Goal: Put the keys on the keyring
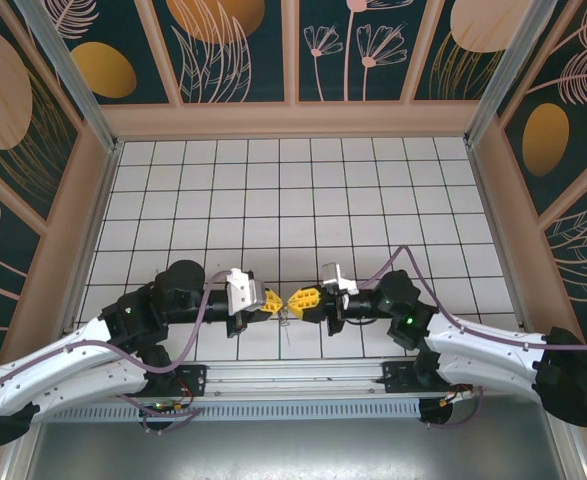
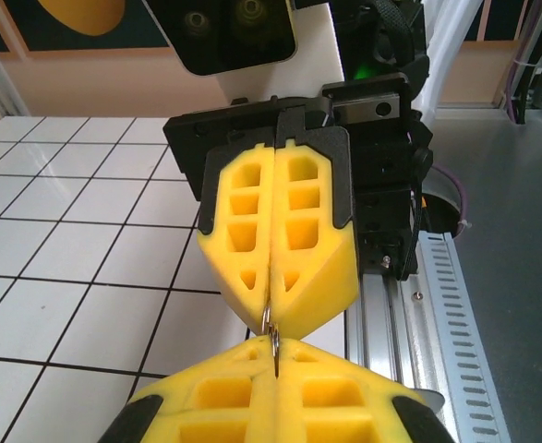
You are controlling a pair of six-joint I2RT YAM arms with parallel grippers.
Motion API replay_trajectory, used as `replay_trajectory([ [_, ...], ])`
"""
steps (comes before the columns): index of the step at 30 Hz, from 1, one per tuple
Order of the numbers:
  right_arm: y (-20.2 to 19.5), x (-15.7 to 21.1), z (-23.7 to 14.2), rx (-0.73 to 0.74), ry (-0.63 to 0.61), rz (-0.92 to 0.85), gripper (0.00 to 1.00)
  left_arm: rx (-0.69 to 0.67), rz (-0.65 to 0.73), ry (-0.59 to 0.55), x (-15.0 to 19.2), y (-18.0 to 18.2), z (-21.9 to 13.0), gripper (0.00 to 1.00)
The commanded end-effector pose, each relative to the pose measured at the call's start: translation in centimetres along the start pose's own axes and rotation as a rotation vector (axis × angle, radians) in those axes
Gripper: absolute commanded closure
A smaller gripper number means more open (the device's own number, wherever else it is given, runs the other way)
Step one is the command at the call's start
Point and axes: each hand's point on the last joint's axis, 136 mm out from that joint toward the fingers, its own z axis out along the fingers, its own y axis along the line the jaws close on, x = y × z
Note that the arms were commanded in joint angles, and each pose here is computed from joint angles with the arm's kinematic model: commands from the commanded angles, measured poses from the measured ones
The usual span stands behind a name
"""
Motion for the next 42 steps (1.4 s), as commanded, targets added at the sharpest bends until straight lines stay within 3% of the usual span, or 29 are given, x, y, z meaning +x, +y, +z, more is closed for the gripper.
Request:
replay_trajectory([
  [1, 1.0, -2.4, 0.4, -0.060, -0.022, 0.014, 1.00, 0.042, 0.056, -0.047, -1.9, -0.6, 0.0, 1.00],
  [24, -0.4, -2.9, 0.9, -0.080, 0.039, 0.186, 1.00, 0.050, 0.111, -0.042, -2.3, -1.1, -1.0, 1.00],
  [42, -1.1, -2.9, 0.6, -0.047, 0.063, 0.214, 1.00, 0.020, 0.117, -0.058, -2.4, -0.9, -1.7, 1.00],
])
